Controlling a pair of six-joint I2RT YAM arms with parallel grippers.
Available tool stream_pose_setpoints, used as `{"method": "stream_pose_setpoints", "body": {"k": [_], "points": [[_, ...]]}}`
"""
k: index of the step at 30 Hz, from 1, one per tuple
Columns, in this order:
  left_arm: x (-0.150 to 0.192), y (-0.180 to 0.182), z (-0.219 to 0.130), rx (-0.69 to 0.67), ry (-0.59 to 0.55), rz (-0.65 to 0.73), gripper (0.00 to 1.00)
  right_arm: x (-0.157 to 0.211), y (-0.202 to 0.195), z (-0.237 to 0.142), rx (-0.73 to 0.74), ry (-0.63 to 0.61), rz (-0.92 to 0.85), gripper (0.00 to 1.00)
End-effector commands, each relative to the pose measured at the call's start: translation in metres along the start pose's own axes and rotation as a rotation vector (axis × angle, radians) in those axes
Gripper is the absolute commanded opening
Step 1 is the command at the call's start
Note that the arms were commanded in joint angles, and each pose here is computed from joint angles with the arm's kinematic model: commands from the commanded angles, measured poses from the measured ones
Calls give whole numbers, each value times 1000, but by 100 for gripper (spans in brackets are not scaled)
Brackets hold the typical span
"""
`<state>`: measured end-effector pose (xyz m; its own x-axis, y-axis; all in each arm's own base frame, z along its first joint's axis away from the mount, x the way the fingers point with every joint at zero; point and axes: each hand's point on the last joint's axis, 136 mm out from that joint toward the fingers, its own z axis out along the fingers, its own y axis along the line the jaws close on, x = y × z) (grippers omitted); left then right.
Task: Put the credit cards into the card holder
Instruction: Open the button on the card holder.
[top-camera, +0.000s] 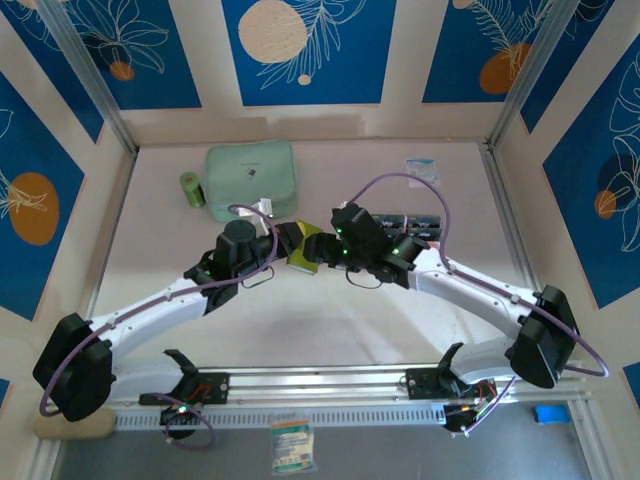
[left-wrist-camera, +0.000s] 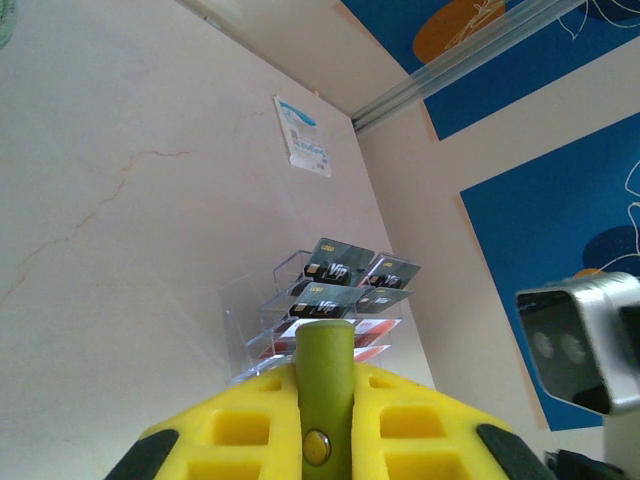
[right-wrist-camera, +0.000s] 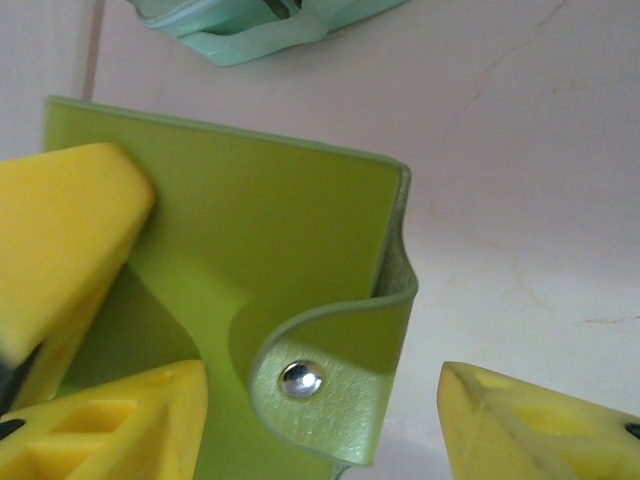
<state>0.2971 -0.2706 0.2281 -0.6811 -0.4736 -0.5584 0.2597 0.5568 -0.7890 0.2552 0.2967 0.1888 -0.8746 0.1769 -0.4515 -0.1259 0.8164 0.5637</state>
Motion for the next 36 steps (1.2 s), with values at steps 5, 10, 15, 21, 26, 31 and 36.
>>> {"method": "stream_pose_setpoints", "body": {"k": [5, 10, 15, 21, 26, 31, 36], "points": [[-17, -19, -3, 53, -52, 16, 0, 15, -26, 19, 82, 35, 23, 52], [-17, -20, -3, 54, -52, 15, 0, 24, -43, 25, 108, 48, 60, 43], [-17, -20, -2, 56, -52, 13, 0, 28, -50, 30, 114, 65, 79, 38], [-15, -21, -1, 59, -46, 11, 0, 28, -45, 37, 92, 90, 75, 30], [-15, -21, -1, 62, -47, 10, 0, 29, -44, 40, 85, 100, 77, 10], [-15, -23, -1, 67, -47, 9, 0, 31, -50, 43, 104, 104, 84, 0], [-17, -25, -3, 75, -51, 7, 0, 39, -80, 45, 216, 92, 99, 0]]}}
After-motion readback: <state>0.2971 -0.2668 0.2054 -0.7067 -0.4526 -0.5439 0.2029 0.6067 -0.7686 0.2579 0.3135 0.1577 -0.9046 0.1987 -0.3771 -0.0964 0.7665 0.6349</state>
